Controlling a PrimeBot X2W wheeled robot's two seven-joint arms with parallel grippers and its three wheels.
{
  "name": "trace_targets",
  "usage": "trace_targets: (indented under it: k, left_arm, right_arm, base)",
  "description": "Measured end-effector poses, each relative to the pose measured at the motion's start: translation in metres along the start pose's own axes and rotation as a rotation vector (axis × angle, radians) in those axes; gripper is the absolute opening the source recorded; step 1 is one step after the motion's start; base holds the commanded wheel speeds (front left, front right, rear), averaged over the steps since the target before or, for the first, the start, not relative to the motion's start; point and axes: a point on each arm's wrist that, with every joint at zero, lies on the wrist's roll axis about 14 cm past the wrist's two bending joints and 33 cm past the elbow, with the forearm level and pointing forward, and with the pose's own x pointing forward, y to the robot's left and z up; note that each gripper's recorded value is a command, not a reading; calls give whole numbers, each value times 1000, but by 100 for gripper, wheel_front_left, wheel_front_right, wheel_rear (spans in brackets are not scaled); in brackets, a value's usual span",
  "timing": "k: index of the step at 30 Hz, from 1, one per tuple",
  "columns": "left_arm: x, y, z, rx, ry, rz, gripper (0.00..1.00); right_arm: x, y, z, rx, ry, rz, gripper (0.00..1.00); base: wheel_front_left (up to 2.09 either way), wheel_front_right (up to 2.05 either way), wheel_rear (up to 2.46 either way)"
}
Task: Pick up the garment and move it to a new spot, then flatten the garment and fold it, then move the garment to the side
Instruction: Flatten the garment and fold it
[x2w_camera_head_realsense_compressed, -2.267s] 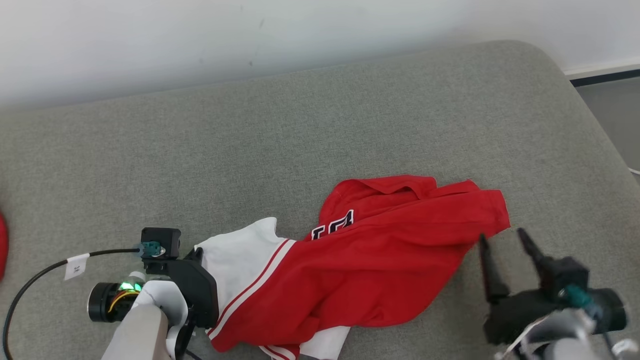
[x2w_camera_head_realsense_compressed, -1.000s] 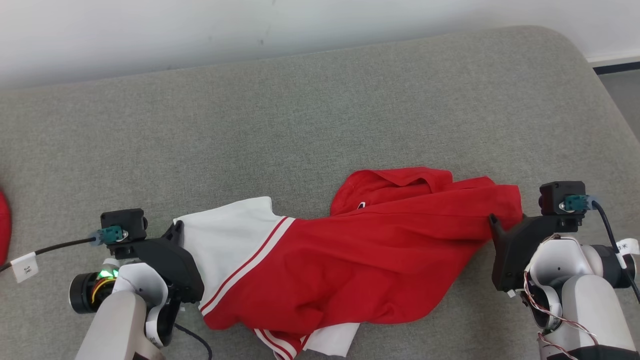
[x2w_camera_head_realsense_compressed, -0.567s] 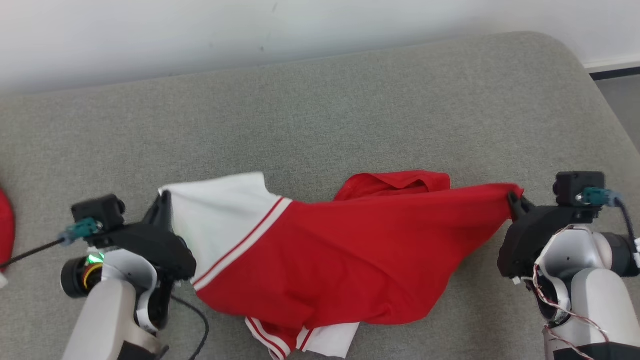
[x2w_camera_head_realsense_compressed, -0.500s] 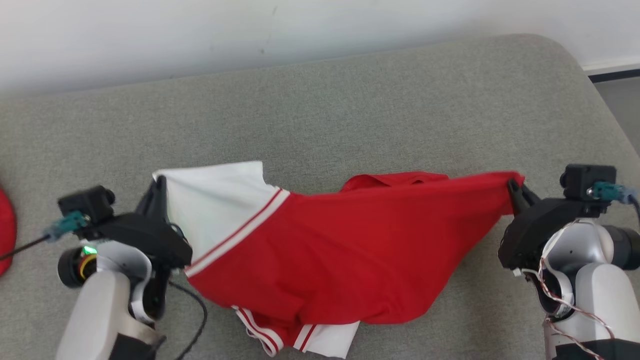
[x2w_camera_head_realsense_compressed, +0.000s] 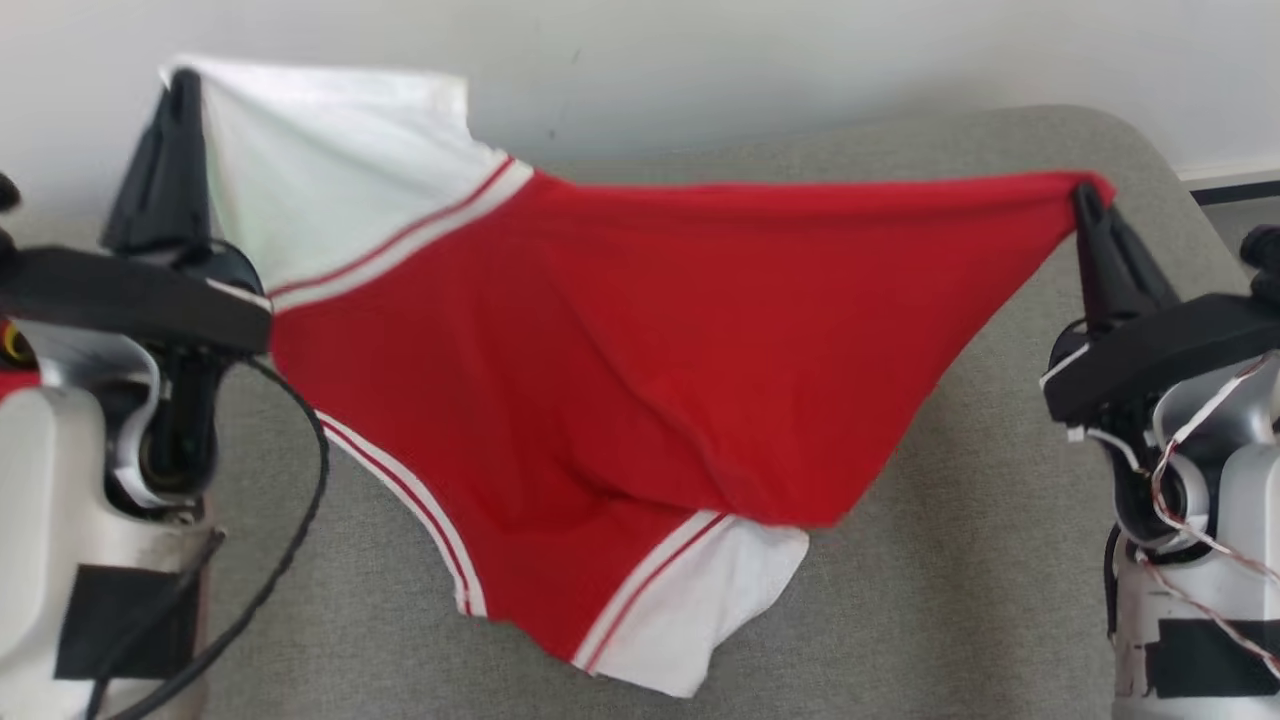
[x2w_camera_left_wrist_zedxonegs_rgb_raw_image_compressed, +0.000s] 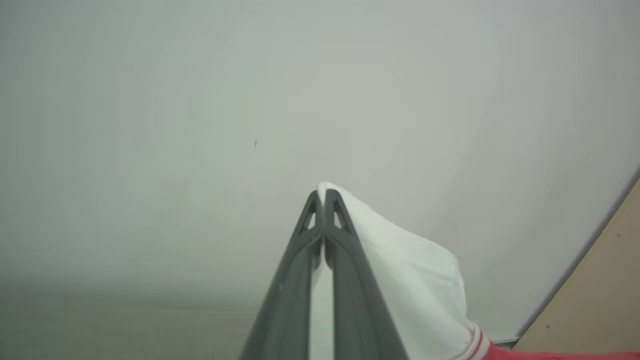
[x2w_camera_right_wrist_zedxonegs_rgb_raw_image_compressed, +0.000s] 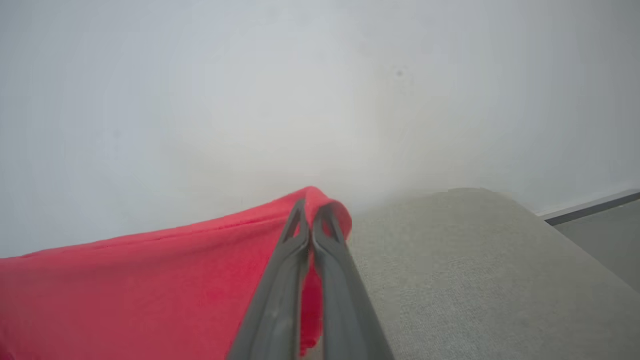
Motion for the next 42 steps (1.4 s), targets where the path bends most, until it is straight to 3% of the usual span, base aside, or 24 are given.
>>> trace_targets:
  k: [12,17,20,27,36,42]
  left_arm:
    - [21,-60,119,97,-272,-170,0]
    - [18,-86,152,104,-365,-231,0]
    - [12,-100,177,51,-449,-267,0]
    - [6,-113,186,23,-469,-299,0]
    - [20,-94,148,20,-341,-244,0]
    - [48,-72,109,35,-247,-199,0]
  right_arm:
    - [4,23,97,-65,-279,83,0]
    - [-5,20,134,-70,-417,70,0]
    - [-8,20,142,-68,-444,67,0]
    - [-22,11,161,-19,-549,41,0]
    - [-11,7,137,-11,-470,33,0]
    - [23,16,113,25,-380,65,0]
  base:
    - [0,0,0]
    - [0,0,0]
    - [0,0,0]
    - [0,0,0]
    - [0,0,0]
    - [0,0,0]
